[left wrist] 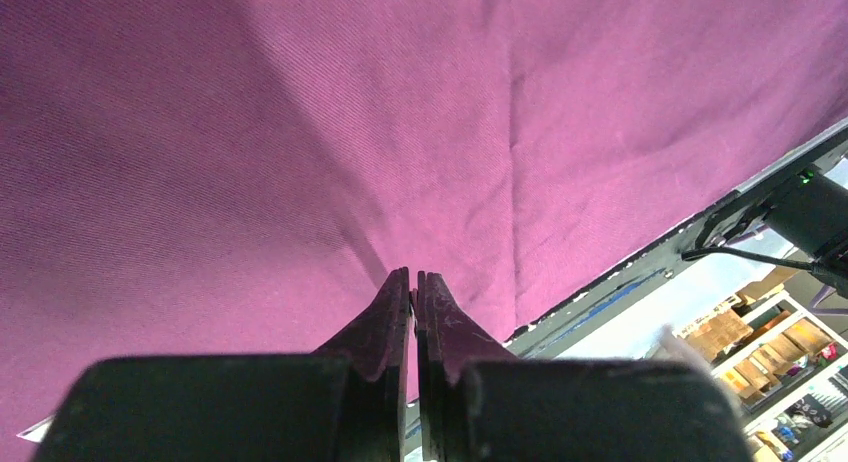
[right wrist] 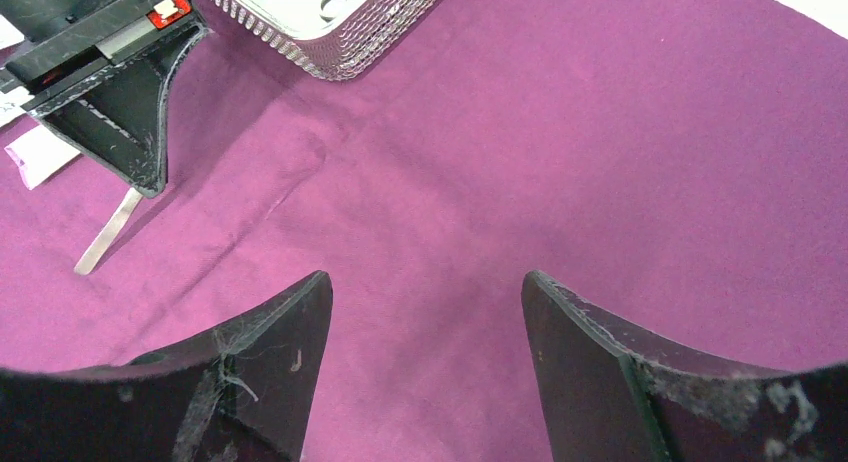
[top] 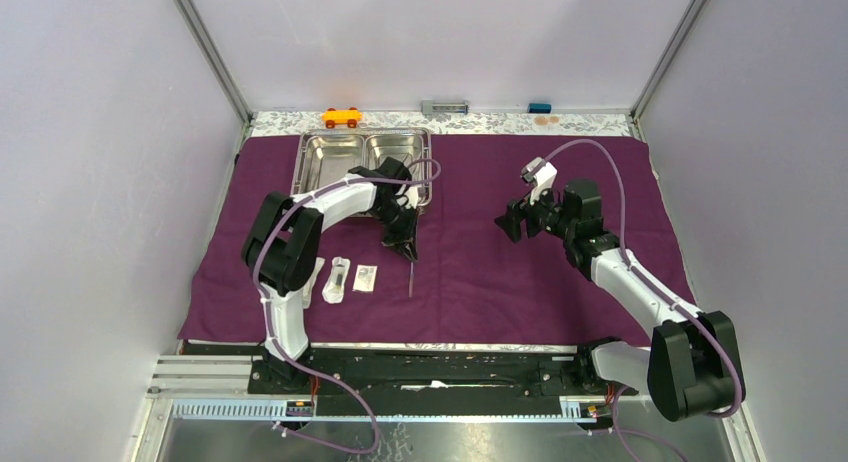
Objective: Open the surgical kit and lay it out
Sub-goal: Place the medical item in the surgical kit, then pick up the medical item from the surgical kit.
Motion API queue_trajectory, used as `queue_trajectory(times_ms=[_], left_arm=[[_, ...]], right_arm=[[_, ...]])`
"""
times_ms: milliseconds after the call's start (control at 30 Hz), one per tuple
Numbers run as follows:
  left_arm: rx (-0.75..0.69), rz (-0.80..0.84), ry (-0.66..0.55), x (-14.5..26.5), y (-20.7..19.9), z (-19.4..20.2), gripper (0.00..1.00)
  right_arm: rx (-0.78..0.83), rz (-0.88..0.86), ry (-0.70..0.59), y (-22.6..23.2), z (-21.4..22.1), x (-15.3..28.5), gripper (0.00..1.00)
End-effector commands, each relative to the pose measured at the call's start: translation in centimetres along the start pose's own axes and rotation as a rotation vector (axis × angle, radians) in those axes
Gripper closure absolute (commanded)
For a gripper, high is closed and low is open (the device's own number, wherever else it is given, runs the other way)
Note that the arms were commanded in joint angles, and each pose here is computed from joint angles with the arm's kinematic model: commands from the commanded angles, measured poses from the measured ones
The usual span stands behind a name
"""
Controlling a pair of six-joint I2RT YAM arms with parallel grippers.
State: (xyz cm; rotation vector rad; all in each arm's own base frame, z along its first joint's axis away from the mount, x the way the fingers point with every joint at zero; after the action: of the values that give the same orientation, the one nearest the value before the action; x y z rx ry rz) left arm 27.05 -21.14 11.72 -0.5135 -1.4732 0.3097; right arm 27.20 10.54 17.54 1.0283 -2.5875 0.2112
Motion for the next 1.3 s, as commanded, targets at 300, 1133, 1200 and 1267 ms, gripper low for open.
queue_trajectory(times_ms=[300,1133,1200,1267], left_arm=[[0.019,-0.008,-0.011,0.0,0.3,-1.8,0.99],[0.068,-0.046,-0.014,-1.1,2.0,-2.7,0.74],[0.068,-0.047,-0.013,-1.2,2.1,-2.7,0.72],[0.070,-0.048,-0.012,-1.2,2.1,-2.7,0.72]], right_arm=[[0.018,-0.025,-0.016,-0.2,-0.2,-0.4,0.24],[0.017,-0.043,-0.016,0.0,-0.1,-0.5,0.25],[0.016,-0.042,-0.015,0.0,0.0,-0.5,0.25],[0.014,-0.044,-0.014,0.0,0.0,-0.5,0.25]])
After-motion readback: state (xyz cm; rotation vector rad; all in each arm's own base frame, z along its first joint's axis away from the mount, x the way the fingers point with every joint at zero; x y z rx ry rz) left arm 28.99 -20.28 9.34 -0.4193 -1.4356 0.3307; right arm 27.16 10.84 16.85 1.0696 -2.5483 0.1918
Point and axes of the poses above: each gripper's point midway between its finger pads, its own x axis back along the fingers, its own y axis along the line the jaws close on, z = x × y, the point moved 8 cm from there along x, back along the fingers, and after that the axes turned 5 degrees about x, right-handed, at the moved point
